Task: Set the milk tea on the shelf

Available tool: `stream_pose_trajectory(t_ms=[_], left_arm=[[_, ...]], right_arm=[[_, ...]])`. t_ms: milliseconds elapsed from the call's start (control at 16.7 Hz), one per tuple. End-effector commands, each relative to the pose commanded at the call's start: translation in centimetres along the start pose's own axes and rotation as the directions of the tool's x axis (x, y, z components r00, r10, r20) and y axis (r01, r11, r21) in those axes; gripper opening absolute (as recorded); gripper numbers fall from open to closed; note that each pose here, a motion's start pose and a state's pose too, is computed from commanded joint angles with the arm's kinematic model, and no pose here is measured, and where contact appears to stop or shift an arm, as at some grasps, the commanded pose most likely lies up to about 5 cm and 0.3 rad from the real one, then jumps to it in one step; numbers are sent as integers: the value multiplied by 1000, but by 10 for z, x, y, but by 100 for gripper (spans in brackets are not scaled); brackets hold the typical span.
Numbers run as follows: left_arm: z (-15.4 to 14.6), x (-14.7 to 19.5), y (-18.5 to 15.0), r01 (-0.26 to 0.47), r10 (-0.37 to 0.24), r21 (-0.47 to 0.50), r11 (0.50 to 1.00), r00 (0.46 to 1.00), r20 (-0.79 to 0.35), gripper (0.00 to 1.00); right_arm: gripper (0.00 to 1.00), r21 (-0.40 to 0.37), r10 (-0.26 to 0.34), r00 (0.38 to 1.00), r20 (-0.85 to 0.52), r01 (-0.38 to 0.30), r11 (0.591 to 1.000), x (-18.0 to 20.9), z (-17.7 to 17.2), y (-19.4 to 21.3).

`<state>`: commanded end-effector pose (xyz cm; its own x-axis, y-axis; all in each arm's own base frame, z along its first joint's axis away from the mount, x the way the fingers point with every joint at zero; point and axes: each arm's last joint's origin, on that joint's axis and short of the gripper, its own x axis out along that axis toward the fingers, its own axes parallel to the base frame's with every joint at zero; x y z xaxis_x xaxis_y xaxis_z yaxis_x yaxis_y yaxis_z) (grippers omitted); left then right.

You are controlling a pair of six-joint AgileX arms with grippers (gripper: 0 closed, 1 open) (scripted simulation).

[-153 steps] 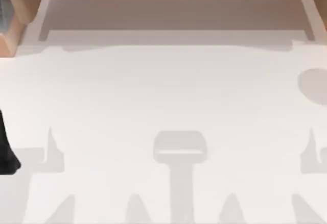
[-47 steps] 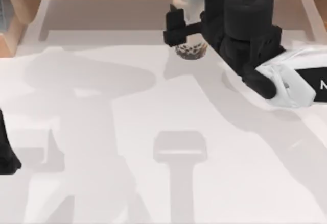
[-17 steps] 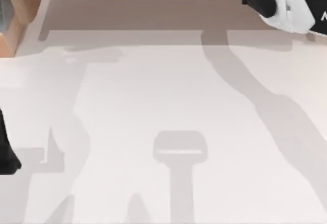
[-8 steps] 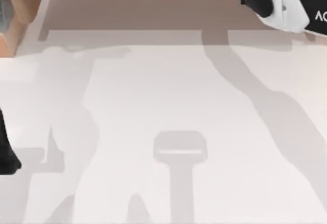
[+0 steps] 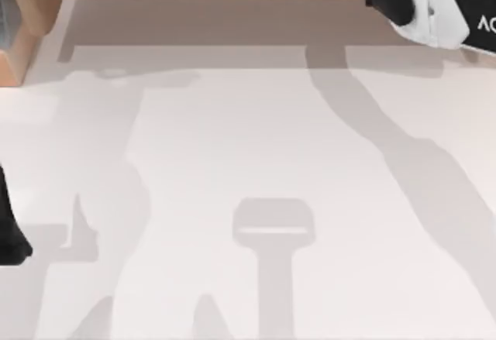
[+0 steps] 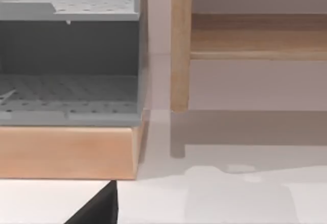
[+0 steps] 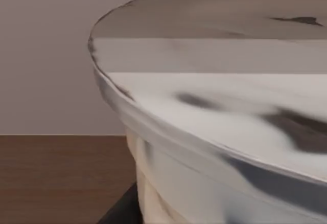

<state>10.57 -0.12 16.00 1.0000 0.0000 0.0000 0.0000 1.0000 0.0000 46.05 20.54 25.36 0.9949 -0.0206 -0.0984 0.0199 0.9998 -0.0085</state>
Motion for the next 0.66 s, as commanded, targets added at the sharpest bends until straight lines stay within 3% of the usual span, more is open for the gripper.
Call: stream_pose_trajectory(t_ms=[300, 660], left_arm=[[0, 0, 0, 0, 0, 0, 1000, 1000, 0, 100], [0, 0, 0, 0, 0, 0, 1000, 1000, 0, 100]], right_arm=[[98, 0, 0, 1000, 0, 0, 1000, 0, 0, 0], [100, 0, 0, 1000, 0, 0, 1000, 0, 0, 0]])
